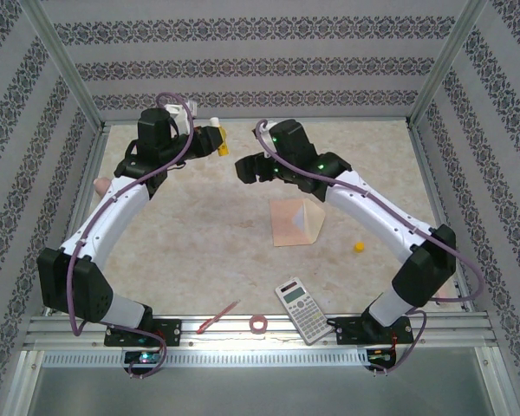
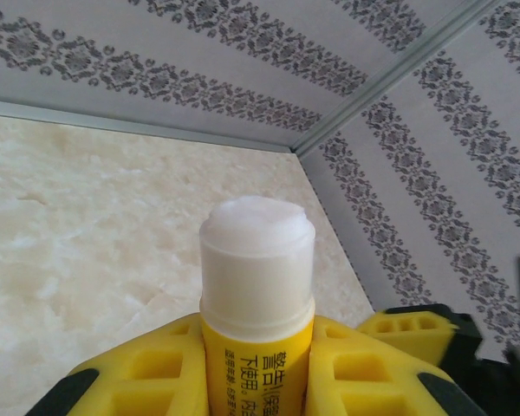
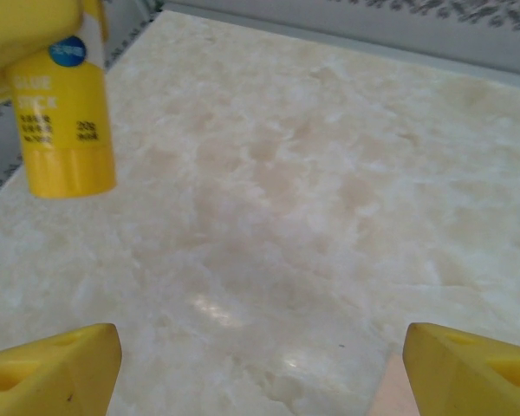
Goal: Place the letter into the envelope and seal it
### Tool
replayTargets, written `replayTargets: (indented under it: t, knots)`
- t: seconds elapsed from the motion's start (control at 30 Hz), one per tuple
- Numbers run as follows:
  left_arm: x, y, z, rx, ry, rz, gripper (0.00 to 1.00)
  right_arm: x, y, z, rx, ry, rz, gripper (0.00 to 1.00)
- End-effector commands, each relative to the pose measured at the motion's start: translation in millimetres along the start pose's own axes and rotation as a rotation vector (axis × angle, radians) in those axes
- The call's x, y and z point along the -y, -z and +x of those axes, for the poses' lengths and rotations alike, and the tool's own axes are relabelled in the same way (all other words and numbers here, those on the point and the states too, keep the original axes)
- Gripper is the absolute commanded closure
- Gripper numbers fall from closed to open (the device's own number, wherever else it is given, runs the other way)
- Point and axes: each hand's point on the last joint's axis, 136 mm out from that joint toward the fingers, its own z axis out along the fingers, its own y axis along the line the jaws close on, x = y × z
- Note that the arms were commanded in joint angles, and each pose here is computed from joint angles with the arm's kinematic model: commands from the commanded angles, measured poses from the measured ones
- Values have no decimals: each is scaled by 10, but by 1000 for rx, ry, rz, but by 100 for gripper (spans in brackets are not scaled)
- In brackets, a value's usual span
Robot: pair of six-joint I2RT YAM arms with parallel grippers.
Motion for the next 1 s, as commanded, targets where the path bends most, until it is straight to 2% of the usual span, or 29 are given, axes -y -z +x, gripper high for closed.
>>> replayTargets:
  t: [0.0,0.47,0.63,0.83,0.97]
  knots:
    - [151,4,-27,2,-9,94,100,-321,6,-191,56,-29,-149,16]
    - [317,59,42,-34,-22,180,100,-600,-158,-256,36,-48,-308,21]
    - [395,68,74,-56,-20,228,100,-649,-170,-272,35,-53,-342,32]
    - [539,101,86,-71,-40,309,100,-728,-92,-333,61,-52,-421,58]
    - [680,154,61,-66,-63,384,100,-829,68,-403,89,-41,-524,63]
